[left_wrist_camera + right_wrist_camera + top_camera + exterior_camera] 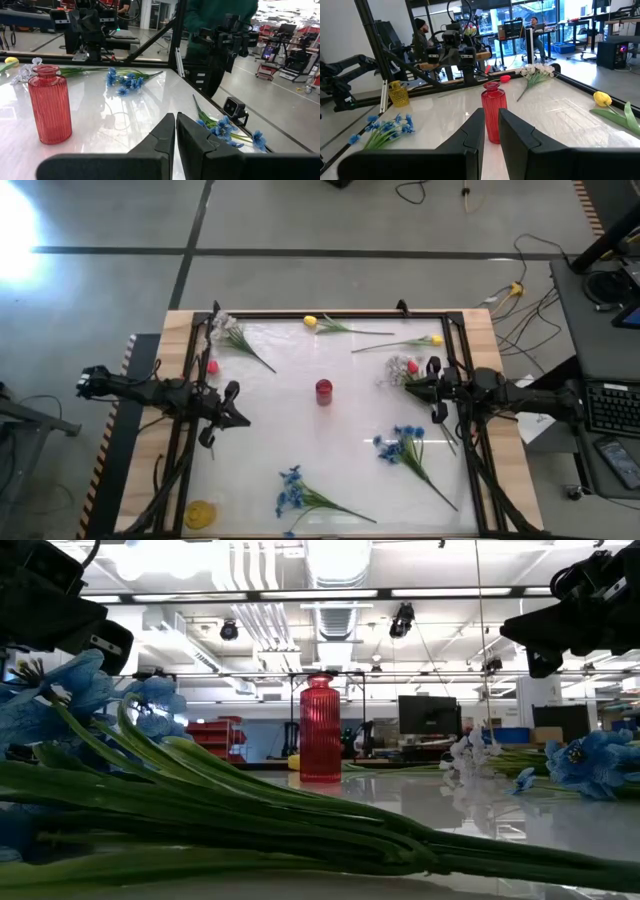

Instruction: Sort flowers into vase by color

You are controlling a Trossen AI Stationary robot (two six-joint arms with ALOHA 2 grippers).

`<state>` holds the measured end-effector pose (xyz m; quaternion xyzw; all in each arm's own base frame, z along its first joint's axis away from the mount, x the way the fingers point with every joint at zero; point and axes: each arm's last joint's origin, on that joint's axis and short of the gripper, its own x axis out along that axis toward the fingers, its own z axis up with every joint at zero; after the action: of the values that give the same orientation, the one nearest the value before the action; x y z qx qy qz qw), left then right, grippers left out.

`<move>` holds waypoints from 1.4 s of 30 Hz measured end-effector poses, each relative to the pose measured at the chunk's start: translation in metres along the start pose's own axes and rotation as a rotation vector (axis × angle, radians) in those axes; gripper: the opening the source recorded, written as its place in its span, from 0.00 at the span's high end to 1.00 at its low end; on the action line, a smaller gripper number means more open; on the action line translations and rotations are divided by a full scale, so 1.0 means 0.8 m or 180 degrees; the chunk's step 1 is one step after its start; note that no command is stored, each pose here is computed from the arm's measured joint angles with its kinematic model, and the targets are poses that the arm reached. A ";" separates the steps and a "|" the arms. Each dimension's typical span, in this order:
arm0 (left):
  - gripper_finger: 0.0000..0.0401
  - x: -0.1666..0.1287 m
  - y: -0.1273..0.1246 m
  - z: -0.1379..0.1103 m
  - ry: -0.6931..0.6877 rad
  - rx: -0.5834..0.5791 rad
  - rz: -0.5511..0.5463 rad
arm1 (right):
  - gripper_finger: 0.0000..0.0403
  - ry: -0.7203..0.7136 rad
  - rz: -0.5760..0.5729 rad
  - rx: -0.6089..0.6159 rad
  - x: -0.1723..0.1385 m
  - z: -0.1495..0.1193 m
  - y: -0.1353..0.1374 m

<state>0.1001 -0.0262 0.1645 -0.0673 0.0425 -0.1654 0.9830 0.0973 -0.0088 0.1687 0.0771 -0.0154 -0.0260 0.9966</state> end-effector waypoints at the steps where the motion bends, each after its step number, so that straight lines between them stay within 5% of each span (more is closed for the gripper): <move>1: 0.99 0.000 0.000 0.000 -0.0001 0.0001 -0.0002 | 0.88 0.0001 -0.0001 0.0000 0.000 0.000 0.000; 17: 0.99 0.000 0.000 0.000 0.0000 0.0000 -0.0002 | 0.88 -0.0048 0.0012 0.0024 0.000 0.002 0.000; 28: 0.99 0.000 0.000 0.000 -0.0001 0.0001 0.0000 | 0.88 -0.0580 0.0184 0.1661 -0.001 0.023 0.003; 31: 0.99 0.000 0.000 0.000 -0.0001 0.0001 -0.0001 | 0.88 -0.0258 0.0251 0.1485 0.001 0.021 0.005; 42: 0.99 0.000 0.000 0.000 0.0000 0.0001 -0.0001 | 0.88 0.1055 -0.0911 0.1338 0.006 0.071 0.006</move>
<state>0.1001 -0.0262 0.1645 -0.0671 0.0424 -0.1656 0.9830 0.1004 -0.0132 0.2256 0.2863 0.1535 -0.1494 0.9339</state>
